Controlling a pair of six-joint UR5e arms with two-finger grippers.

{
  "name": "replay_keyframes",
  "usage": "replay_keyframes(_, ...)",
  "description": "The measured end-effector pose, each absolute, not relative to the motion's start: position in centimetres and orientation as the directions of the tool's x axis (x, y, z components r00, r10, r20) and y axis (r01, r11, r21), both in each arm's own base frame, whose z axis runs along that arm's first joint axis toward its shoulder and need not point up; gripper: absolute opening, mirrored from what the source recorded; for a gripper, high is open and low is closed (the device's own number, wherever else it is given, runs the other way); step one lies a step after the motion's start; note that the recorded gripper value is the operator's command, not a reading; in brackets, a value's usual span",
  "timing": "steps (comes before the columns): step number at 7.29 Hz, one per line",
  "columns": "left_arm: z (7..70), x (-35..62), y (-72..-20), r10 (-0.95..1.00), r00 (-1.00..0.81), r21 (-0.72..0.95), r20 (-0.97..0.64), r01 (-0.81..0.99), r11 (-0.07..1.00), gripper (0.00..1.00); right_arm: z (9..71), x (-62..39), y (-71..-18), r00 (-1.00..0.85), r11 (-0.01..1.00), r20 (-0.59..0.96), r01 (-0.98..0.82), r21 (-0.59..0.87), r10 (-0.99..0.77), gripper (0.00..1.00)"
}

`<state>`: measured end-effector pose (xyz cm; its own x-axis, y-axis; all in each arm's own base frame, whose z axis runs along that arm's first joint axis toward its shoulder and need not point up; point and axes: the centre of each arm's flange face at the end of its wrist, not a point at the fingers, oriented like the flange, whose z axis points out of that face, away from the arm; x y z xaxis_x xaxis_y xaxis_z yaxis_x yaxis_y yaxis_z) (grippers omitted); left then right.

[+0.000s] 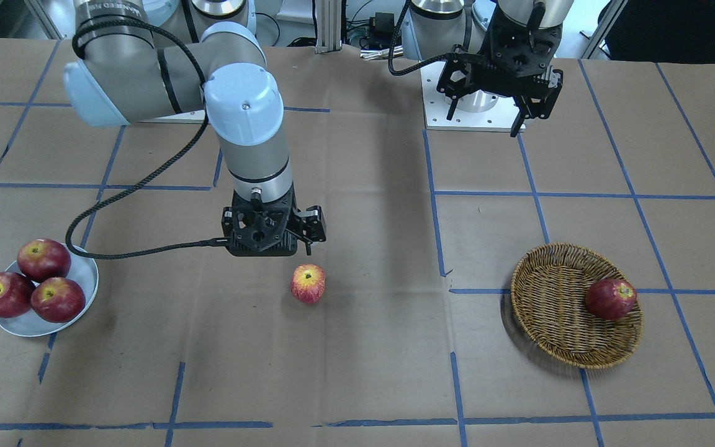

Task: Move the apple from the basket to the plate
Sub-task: 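Move the right gripper over the apple while the left arm withdraws, then lower the right gripper and close it on the apple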

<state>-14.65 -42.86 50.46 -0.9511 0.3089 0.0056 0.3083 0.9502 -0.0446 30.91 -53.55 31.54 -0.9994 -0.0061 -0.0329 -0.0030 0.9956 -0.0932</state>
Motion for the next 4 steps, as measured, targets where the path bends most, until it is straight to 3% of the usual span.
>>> replay_keyframes(4, 50.4, -14.6, -43.0, 0.308, -0.951, -0.046, 0.004, 0.308, 0.950, 0.99, 24.2, 33.6, -54.4, -0.999, 0.999, -0.026, -0.019, -0.040, -0.020, 1.00)
